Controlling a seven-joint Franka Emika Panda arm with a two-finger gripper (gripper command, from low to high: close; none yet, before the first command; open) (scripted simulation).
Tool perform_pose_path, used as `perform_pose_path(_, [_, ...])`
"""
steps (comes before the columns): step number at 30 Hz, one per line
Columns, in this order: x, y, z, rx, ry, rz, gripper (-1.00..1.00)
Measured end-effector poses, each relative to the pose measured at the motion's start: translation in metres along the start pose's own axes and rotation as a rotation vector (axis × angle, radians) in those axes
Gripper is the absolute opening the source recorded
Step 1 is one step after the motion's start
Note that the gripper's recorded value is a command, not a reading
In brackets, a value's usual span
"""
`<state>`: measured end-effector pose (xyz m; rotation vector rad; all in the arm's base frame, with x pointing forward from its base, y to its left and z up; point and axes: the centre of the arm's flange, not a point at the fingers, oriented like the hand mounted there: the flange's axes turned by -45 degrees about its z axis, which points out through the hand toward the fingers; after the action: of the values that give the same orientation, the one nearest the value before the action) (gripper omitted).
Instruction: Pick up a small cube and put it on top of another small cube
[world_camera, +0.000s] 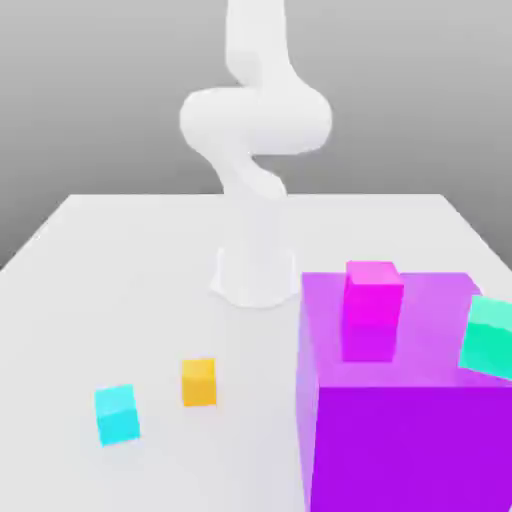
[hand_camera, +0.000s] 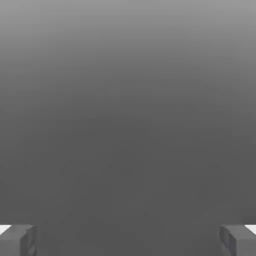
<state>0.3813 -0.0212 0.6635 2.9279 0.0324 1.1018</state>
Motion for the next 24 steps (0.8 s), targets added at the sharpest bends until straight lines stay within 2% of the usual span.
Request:
perform_pose_path(6, [-0.044,0.051,0.133,0.005,-0.196,-0.089,0.0])
perform_pose_path(13, [-0.142,0.105,0.253,0.037,-0.417,-0.177,0.0])
perform_pose_path(21, [-0.295,0.155,0.332,0.105,-0.666,-0.257,0.0])
perform_pose_path(24, [-0.328,0.157,0.346,0.144,-0.72,-0.265,0.0])
